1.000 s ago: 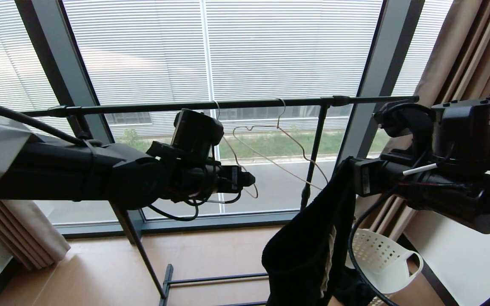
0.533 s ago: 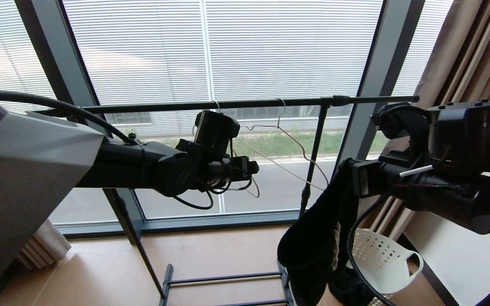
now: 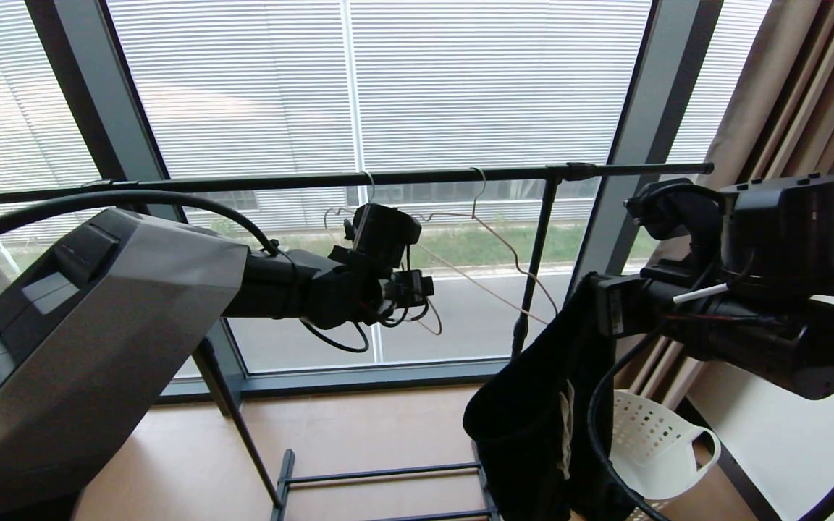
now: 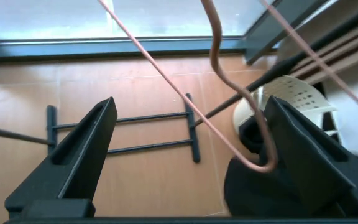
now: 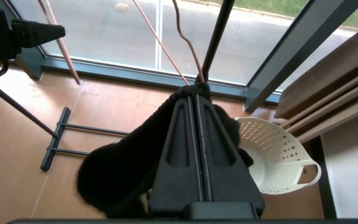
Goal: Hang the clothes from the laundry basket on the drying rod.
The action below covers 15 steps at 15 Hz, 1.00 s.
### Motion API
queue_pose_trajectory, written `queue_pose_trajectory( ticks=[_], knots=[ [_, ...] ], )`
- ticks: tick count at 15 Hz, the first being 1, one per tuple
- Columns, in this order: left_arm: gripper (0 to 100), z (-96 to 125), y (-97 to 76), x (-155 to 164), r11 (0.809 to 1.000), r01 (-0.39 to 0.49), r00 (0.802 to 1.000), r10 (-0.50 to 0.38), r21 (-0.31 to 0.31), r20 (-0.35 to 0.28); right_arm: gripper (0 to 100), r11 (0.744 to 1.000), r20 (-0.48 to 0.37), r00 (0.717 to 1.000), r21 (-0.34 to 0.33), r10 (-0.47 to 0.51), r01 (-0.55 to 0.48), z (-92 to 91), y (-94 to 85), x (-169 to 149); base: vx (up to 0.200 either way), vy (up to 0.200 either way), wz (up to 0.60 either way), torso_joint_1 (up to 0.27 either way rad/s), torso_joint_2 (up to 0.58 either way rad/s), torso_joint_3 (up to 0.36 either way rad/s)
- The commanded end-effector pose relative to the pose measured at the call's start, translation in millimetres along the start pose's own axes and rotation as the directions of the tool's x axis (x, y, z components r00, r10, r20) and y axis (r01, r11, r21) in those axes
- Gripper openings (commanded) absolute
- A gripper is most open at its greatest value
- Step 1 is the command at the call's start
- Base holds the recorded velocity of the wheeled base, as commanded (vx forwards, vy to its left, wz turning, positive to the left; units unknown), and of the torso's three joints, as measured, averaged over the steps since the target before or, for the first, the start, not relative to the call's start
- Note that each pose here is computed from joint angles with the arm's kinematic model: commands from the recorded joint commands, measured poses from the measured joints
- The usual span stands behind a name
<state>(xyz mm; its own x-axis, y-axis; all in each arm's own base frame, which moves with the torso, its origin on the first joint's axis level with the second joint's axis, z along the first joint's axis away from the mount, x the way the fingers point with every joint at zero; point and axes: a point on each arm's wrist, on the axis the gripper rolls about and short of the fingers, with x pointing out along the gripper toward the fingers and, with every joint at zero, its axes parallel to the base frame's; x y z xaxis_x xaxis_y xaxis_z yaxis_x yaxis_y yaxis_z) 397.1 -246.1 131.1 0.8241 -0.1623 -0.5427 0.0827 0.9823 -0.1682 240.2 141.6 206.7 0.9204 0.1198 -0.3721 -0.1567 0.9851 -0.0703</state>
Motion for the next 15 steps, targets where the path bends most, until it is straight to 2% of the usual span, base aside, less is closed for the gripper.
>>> queue_pose_trajectory(
  ticks=[1, 4, 7, 10, 13, 15],
  knots=[
    [100, -2.2, 12.1, -3.9, 0.999, -0.051, 0.999, 0.051, 0.000, -0.009, 0, 1.000, -0.004, 1.000, 0.000, 0.000, 0.000, -0.8, 0.5, 1.2, 0.000, 0.000, 0.00, 0.000, 0.00, 0.000],
    [100, 2.1, 17.2, -24.2, 0.999, -0.052, 0.999, 0.052, 0.001, -0.002, 0, 1.000, -0.009, 1.000, -0.004, -0.001, 0.001, -2.1, 1.0, 2.5, 0.000, 0.000, 0.00, 0.000, 0.00, 0.000],
    [100, 10.2, 19.6, -23.1, 0.999, -0.053, 0.998, 0.053, -0.003, 0.020, 0, 1.000, -0.024, 1.000, -0.011, -0.001, 0.001, -6.3, 2.8, 5.7, 0.000, 0.000, 0.00, 0.000, 0.00, 0.000],
    [100, 11.1, 16.0, -10.4, 0.998, -0.053, 0.998, 0.053, 0.029, 0.028, 0, 1.000, -0.024, 1.000, -0.011, -0.001, 0.001, -6.5, 2.6, 5.3, 0.000, 0.000, 0.00, 0.000, 0.00, 0.000],
    [100, 15.8, 19.9, 7.3, 0.991, -0.105, 0.993, 0.100, 0.081, 0.060, 0, 1.000, -0.026, 1.000, -0.011, -0.001, 0.001, -6.8, 2.8, 5.7, 0.000, 0.000, 0.00, 0.000, 0.00, 0.000],
    [100, 14.4, 17.3, 18.2, 0.988, -0.110, 0.992, 0.103, 0.108, 0.066, 0, 1.000, -0.026, 1.000, -0.011, -0.001, 0.001, -6.8, 2.8, 5.7, 0.000, 0.000, 0.00, 0.000, 0.00, 0.000]
  ],
)
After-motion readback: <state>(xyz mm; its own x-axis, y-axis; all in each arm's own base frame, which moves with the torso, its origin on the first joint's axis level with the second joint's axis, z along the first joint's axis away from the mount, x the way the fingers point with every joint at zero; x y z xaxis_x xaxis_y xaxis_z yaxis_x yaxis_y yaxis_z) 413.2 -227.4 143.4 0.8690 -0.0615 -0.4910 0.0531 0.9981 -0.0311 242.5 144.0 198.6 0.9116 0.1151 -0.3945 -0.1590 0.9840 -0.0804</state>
